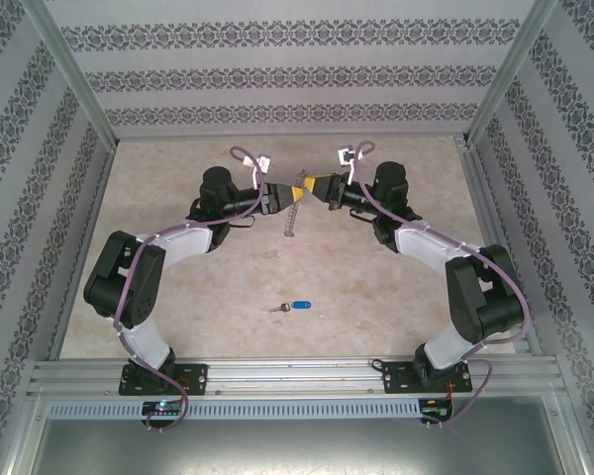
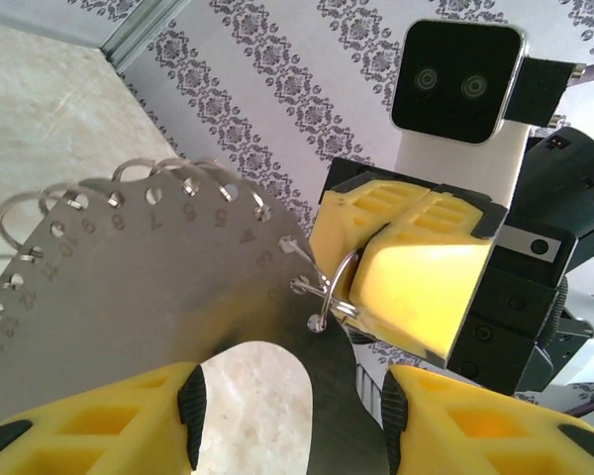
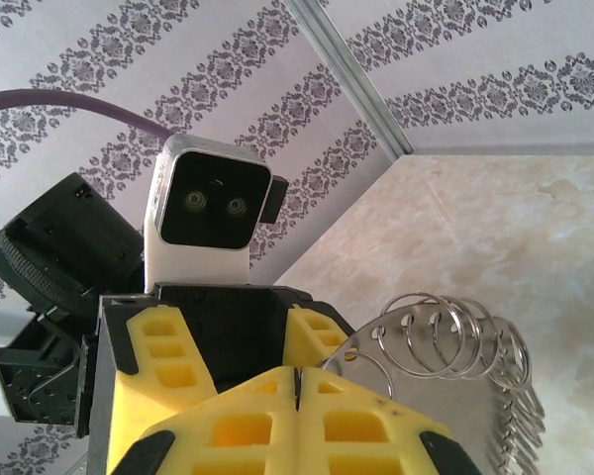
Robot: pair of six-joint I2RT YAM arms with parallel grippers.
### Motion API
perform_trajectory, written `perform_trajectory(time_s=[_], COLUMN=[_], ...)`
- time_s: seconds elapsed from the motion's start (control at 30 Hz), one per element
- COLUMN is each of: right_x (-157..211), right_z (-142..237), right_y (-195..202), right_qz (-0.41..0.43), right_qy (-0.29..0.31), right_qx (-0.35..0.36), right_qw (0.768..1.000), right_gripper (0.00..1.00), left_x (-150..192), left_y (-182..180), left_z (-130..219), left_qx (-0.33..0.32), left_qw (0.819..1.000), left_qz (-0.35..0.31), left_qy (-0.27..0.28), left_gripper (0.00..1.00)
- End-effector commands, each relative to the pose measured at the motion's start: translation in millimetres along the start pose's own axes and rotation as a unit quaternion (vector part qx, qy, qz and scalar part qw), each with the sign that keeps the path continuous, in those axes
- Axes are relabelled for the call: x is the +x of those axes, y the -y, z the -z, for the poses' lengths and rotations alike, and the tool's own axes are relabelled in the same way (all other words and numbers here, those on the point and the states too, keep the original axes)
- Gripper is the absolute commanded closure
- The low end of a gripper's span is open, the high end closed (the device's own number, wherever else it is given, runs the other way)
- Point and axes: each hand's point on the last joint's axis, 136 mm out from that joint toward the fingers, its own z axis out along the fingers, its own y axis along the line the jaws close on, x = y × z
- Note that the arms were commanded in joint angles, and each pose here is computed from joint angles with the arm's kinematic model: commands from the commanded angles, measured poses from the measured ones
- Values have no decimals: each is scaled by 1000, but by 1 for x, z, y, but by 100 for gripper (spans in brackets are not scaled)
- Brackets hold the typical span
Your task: Put the keys on the keyring
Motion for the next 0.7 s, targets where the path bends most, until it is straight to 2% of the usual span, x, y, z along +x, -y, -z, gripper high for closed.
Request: perform_trajectory(time_s=[0.0,0.2,0.37,0.57,0.67], right_x=[6,41,62,65,75], right_z=[3,-1,-16,-31,-28], right_y=[15,38,44,27,39], right_qz=[4,-21,-44,-42,-43], right_qy=[-7,-43,-56,-55,-78], right_qx=[50,78,55,11,44], right_qw=[999,996,996,998,995], right_gripper=[100,100,100,100,100], left_x=[2,-6,-11,-12,-13], left_y=[5,-5,-12,-14,-13], left_z=[5,19,28,34,36], left_qx=[-38,-108,-149,-167,-170], left_qw=[999,992,986,982,982], left_qz=[-37,-56,-61,-64,-66], left_qy=[-2,26,46,55,56], left_gripper=[45,43,41,40,39])
